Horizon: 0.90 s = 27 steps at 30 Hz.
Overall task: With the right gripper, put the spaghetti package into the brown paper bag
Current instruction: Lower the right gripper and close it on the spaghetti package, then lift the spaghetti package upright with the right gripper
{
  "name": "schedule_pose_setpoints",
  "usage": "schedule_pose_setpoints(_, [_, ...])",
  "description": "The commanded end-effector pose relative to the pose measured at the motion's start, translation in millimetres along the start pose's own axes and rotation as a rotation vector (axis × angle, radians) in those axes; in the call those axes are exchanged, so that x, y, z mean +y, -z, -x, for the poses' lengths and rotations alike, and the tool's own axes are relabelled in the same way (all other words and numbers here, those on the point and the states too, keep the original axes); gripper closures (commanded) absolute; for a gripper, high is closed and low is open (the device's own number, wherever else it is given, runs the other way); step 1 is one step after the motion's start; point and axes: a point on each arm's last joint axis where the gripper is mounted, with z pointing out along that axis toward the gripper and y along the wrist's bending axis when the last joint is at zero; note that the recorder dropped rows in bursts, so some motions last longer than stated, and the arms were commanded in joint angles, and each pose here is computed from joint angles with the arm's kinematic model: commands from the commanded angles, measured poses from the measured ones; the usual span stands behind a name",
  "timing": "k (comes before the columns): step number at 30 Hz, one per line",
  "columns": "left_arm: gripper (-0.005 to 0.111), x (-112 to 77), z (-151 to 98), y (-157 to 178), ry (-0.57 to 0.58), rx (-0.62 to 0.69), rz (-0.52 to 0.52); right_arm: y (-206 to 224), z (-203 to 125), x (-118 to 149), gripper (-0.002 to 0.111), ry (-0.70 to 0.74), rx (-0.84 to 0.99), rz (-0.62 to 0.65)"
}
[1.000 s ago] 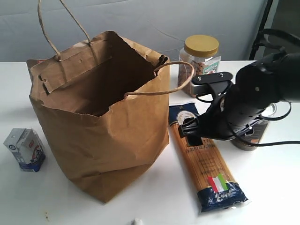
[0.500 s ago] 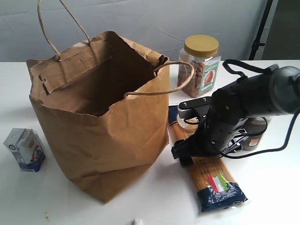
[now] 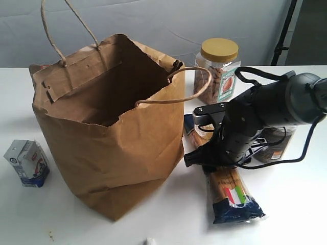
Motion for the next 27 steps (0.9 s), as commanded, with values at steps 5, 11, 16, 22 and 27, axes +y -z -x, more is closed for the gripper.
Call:
schedule_pose_setpoints(5, [0.107,-0.7,-0.7,-0.6,0.007,-0.003,-0.005,37.7,-35.1,-9.9,0.108,-0.134,-0.145,0.077])
schedule_pose_setpoints(11, [0.107,-0.7,-0.7,-0.6,0.007,-0.003,-0.005,90.9,-60.3,-18.8,0.108,-0.171,-0.347,0.160])
schedule_pose_setpoints(16, [0.107,-0.7,-0.7,-0.6,0.007,-0.003,-0.005,150.8,-79.4,-25.4,0.108,-0.135,-0.571,0.224])
schedule_pose_setpoints(22, [0.107,-0.7,-0.7,-0.6,0.007,-0.003,-0.005,222.5,-98.6,-40.5,0.108,-0.106,-0.882,0.270])
schedule_pose_setpoints(27, [0.107,-0.7,-0.7,-0.6,0.007,-0.003,-0.005,279.2,-98.6,-42.6,0.108,-0.006,-1.177,0.306])
